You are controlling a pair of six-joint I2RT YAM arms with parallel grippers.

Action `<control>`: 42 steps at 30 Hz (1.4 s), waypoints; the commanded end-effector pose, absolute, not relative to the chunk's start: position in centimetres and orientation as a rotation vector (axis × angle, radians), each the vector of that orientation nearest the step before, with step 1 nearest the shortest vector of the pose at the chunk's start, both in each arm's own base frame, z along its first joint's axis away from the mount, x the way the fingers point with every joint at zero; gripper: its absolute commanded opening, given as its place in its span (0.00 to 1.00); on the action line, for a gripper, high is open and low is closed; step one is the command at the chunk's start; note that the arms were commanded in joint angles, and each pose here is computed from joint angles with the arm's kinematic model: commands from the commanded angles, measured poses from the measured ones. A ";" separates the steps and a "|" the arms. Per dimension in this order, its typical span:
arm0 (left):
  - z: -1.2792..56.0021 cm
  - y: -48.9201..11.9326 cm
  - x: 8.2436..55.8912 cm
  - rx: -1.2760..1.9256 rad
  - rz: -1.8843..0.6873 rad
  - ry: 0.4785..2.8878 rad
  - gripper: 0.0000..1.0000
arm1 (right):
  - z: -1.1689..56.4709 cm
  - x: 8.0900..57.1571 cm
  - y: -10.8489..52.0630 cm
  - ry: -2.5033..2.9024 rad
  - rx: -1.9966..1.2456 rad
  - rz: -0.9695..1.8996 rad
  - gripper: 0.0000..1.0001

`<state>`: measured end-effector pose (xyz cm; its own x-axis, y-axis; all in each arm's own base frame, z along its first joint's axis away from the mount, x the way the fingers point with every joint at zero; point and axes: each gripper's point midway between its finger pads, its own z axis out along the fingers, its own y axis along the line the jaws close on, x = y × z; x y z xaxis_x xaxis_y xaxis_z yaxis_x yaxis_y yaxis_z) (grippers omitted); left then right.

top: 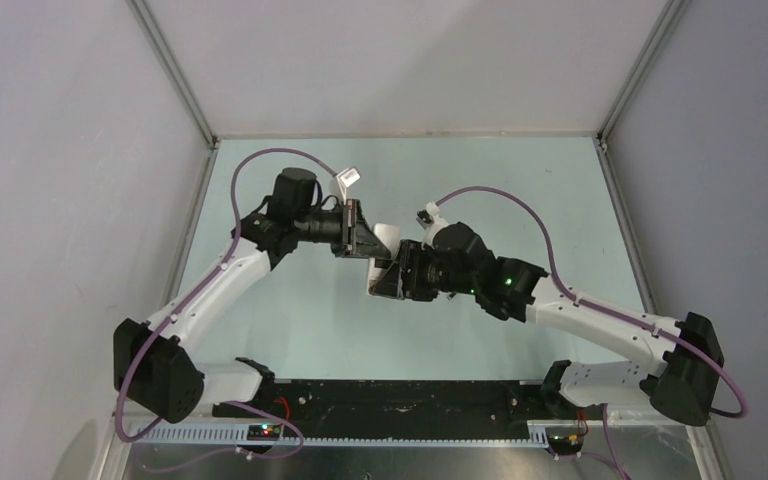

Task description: Load the batteries into the remote control

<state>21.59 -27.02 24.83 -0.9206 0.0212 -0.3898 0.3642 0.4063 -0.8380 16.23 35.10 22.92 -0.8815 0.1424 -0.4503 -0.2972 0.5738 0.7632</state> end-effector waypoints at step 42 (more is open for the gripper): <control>30.9 -28.4 19.1 0.426 -1.677 2.228 0.00 | 25.0 17.8 34.4 2.223 -0.109 1.223 0.84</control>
